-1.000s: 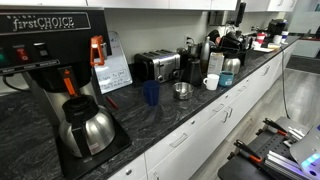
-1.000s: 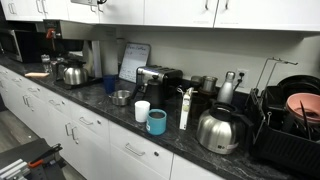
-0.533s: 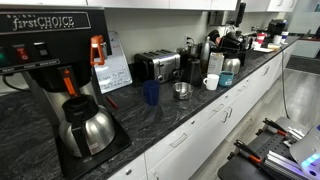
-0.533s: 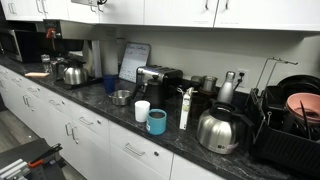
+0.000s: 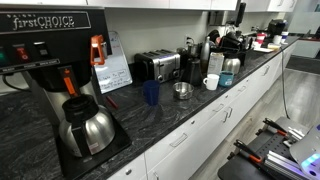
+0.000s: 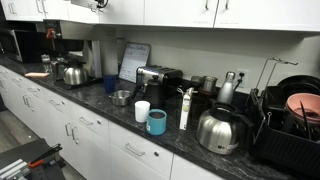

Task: Open the right cabinet door

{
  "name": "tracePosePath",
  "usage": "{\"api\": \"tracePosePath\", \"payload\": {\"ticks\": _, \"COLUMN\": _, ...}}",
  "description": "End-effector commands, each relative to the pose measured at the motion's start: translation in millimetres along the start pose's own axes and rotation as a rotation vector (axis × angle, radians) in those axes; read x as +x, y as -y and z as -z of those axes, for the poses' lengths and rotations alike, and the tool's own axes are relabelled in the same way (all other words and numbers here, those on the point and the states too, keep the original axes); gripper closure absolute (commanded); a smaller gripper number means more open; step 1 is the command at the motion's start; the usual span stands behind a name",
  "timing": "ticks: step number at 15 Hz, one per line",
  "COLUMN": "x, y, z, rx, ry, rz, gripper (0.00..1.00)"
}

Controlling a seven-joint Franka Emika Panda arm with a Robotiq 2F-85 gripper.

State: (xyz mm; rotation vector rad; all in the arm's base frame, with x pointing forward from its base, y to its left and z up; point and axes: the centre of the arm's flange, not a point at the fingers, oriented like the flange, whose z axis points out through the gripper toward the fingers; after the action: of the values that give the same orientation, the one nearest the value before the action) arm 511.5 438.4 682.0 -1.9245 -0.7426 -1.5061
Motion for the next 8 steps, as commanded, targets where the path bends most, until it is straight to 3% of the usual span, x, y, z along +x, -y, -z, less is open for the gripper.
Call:
{"api": "tracePosePath", "payload": {"ticks": 1, "x": -0.7, "y": -11.7, "z": -5.5, "rx": 0.03, "ry": -0.018, "rz": -0.013, "gripper": 0.03}}
{"api": "tracePosePath", "payload": {"ticks": 2, "x": -0.5, "y": -11.9, "z": -4.8, "rx": 0.032, "ry": -0.027, "rz": -0.019, "gripper": 0.27}}
{"api": "tracePosePath", "payload": {"ticks": 4, "x": 0.5, "y": -13.1, "z": -2.9, "rx": 0.032, "ry": -0.038, "rz": -0.033, "gripper": 0.3}}
{"api": "tracePosePath", "payload": {"ticks": 8, "x": -0.9, "y": -21.6, "z": 4.4, "rx": 0.023, "ry": -0.038, "rz": -0.06, "gripper": 0.56}}
